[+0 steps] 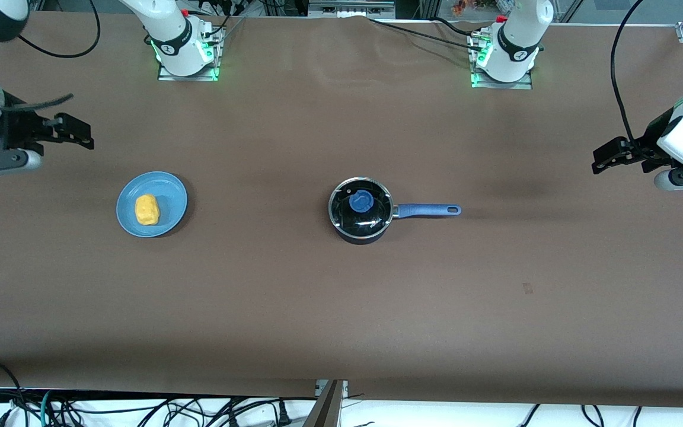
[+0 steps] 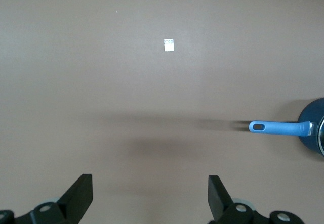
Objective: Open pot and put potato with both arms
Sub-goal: 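Move the right gripper to the potato while the left gripper reaches the lid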
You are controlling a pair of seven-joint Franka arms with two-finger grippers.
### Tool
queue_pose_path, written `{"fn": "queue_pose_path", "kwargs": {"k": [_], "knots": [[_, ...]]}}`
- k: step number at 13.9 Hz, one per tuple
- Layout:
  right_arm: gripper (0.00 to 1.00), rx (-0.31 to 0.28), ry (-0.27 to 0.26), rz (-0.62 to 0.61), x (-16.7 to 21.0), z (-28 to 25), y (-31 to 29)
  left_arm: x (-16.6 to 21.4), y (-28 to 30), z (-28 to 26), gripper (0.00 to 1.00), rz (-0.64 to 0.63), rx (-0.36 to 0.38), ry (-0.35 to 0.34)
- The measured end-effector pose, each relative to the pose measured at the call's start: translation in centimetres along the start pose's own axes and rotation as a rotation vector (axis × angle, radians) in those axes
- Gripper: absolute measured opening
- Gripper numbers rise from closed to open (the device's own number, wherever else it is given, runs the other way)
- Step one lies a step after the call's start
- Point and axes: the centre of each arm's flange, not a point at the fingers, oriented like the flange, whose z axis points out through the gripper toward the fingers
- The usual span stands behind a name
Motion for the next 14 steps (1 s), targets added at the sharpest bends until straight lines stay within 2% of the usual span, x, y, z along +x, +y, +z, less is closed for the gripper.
{"fn": "queue_pose_path", "kwargs": {"k": [2, 8, 10, 14], "knots": [[1.00, -0.003, 0.013, -0.003, 1.5, 1.4, 0.1, 0.3, 1.2, 1.0, 1.00, -0.023, -0.001, -0.018], [1.00, -0.001, -0.026, 0.002, 5.2, 7.1, 0.7, 1.7, 5.2, 5.9, 1.00, -0.096, -0.005, -0.105], [1.00, 0.001, -0.047, 0.003, 6.2, 9.1, 0.9, 1.8, 8.7, 7.1, 1.00, -0.137, -0.016, -0.112], [1.00, 0.001, -0.052, 0.017, 7.7, 12.0, 2.0, 0.9, 19.6, 9.7, 1.00, -0.188, -0.088, -0.074]]}}
